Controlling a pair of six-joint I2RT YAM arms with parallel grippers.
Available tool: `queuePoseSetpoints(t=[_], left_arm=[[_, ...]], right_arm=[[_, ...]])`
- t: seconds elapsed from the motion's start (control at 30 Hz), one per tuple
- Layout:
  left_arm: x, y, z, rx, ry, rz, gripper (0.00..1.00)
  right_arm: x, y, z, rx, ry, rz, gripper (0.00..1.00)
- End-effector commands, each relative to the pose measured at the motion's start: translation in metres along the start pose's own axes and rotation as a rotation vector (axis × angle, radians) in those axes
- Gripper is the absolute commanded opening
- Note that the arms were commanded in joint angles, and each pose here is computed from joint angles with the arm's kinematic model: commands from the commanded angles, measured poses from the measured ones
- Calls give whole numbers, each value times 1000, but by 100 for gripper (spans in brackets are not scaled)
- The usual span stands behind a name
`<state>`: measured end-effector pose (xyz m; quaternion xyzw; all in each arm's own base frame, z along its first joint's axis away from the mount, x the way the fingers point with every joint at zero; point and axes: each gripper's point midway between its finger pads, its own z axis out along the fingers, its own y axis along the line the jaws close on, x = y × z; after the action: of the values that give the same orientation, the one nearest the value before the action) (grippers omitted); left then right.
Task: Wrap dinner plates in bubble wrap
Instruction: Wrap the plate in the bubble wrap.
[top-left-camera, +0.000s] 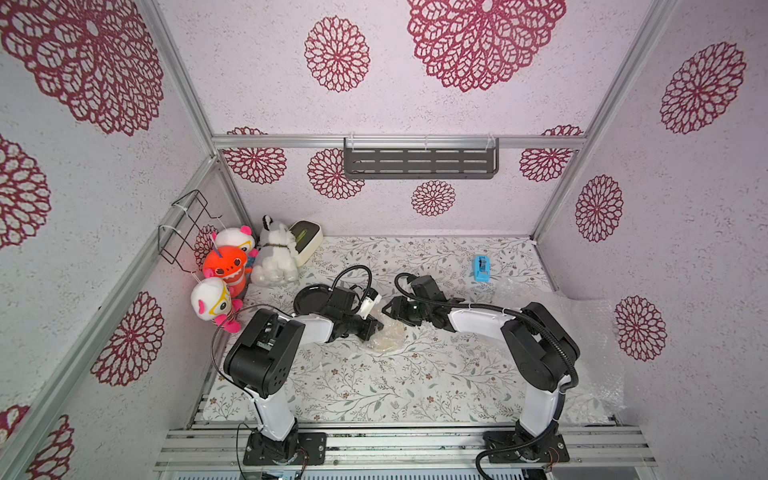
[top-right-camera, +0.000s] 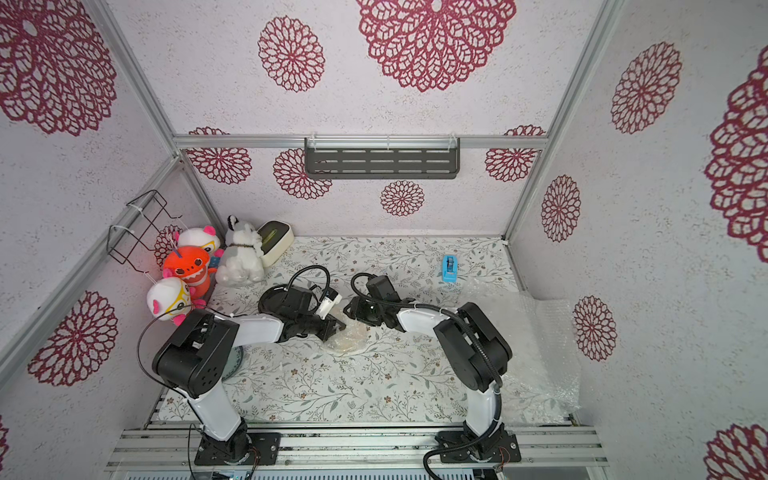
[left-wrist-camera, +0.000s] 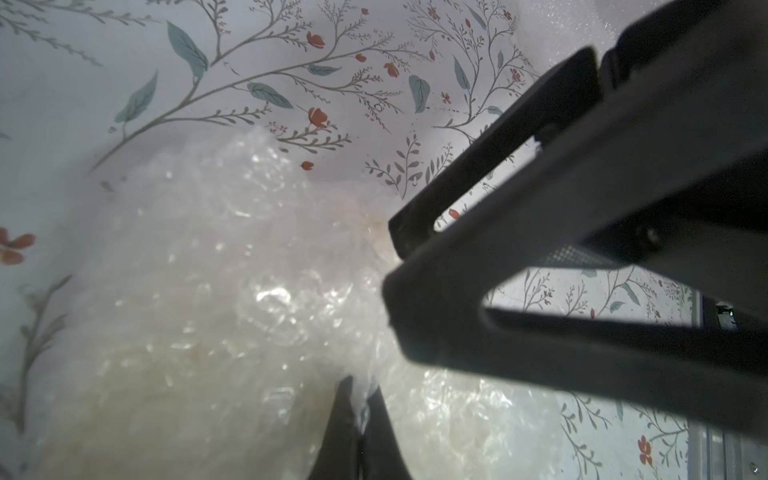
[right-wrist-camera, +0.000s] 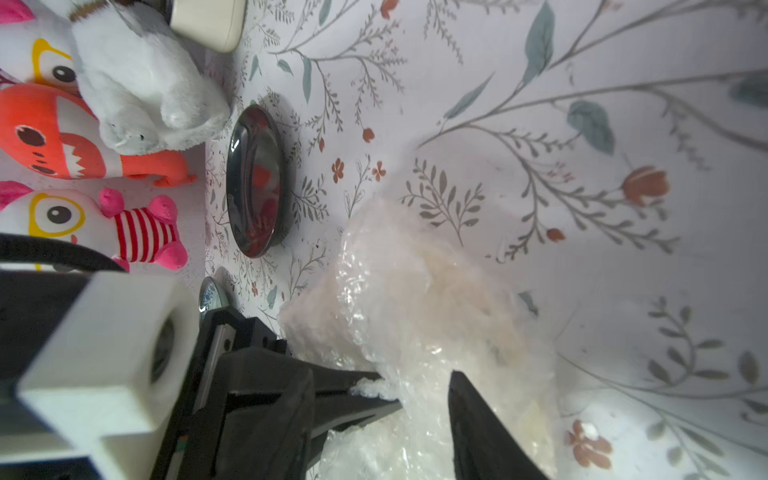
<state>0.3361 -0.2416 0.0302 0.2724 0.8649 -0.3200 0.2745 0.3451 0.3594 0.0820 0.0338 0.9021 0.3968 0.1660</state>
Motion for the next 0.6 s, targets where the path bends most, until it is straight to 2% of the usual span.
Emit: queuePoseSetpoints(t=[0.0,0.07,0.2,0.3,0.5,0.57], left_arm=[[17,-2,-2,-18,29,8,0],[11,-8,-6,-4,-15,28,0],[-1,-26,-16,30,-133,159,0],[0,-34,-17,43,-166,226,0],[0,-29,-13,3,-177,260,2],[-7,-31,-17,-4,-203,267,11]], right_arm=[[12,2,4,1,62,91,54],[17,4,7,-14,81,107,55],[12,8,11,-40,63,131,57],[12,14,16,-85,72,161,56],[19,14,18,-122,91,184,36],[21,16,17,-140,99,171,27]])
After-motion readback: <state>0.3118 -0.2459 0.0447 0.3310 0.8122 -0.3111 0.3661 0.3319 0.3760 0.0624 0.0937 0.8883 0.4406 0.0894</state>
